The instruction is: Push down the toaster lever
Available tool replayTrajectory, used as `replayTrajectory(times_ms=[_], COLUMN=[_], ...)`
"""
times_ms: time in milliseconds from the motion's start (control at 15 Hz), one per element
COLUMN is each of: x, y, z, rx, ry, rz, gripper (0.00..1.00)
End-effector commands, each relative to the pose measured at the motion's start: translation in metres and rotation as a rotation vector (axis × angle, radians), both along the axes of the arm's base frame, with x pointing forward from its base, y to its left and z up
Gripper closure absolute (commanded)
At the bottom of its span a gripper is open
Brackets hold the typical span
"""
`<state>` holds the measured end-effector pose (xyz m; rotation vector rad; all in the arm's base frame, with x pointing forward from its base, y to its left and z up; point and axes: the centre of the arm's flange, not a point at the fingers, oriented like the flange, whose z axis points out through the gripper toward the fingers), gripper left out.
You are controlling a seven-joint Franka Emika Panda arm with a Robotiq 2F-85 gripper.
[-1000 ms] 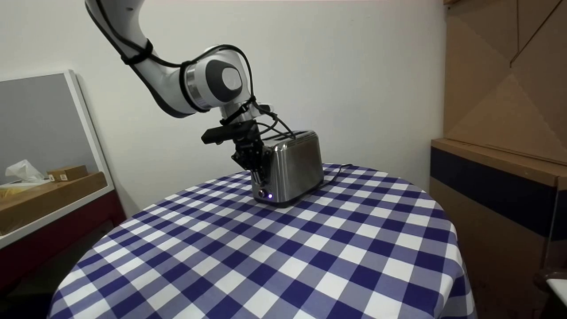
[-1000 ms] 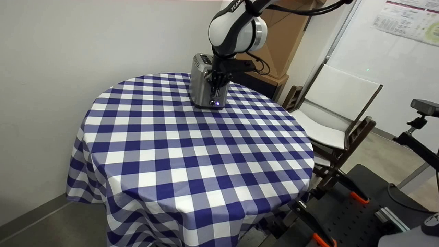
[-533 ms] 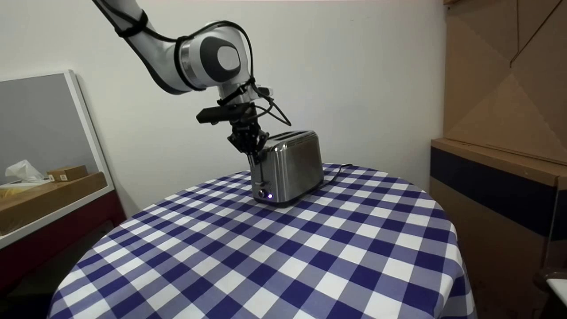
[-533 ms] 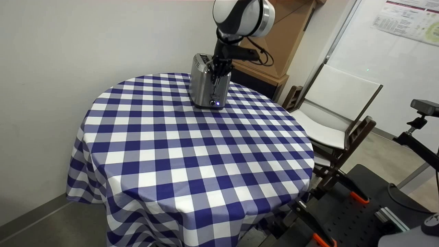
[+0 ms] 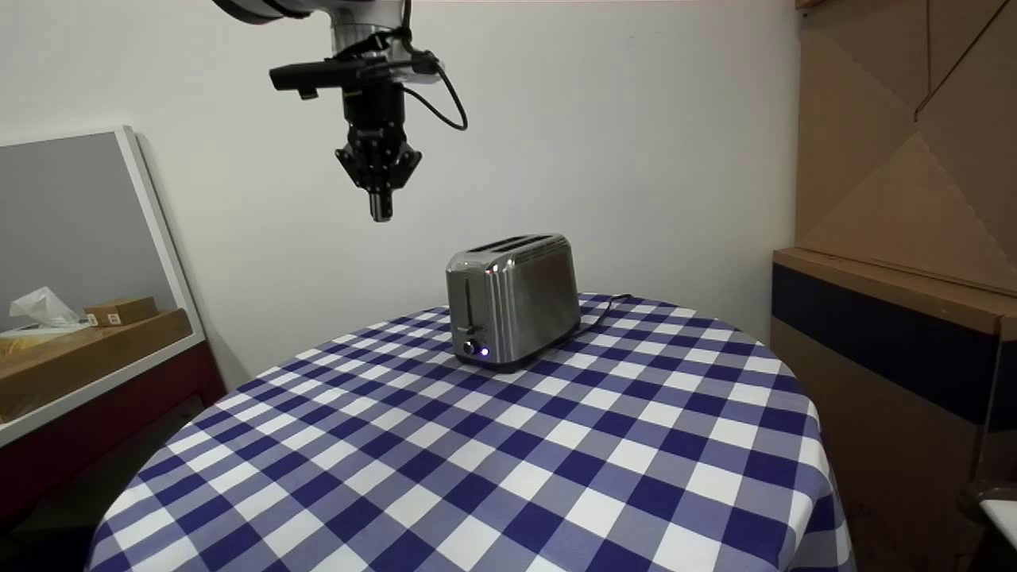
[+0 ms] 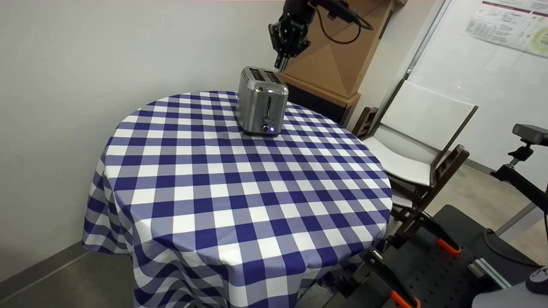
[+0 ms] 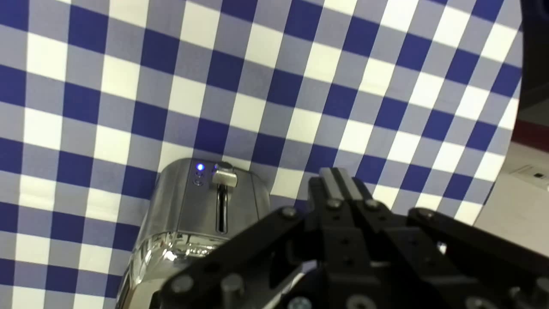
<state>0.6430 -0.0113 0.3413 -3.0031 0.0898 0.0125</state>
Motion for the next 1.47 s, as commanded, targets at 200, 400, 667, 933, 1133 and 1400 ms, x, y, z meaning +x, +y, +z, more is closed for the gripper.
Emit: replayTrajectory(times_ms=[200, 400, 667, 933, 1133, 1400], x=[-0.082, -0.106, -0.122, -0.127, -0.129, -0.121], y=[0.019, 0.023, 0.014, 0.005, 0.005, 0.003], z=[0.051, 0.051, 0.043, 0.039, 0.040, 0.036], rx=[-0.072, -0.116, -0.161, -0.171, -0.152, -0.153], ry=[0.042, 0.038, 0.030, 0.014, 0.024, 0.032], rz=[0.070, 0.084, 0.062, 0.042, 0.040, 0.054], gripper=[0.66, 0.45, 0.16, 0.00, 0.00, 0.00])
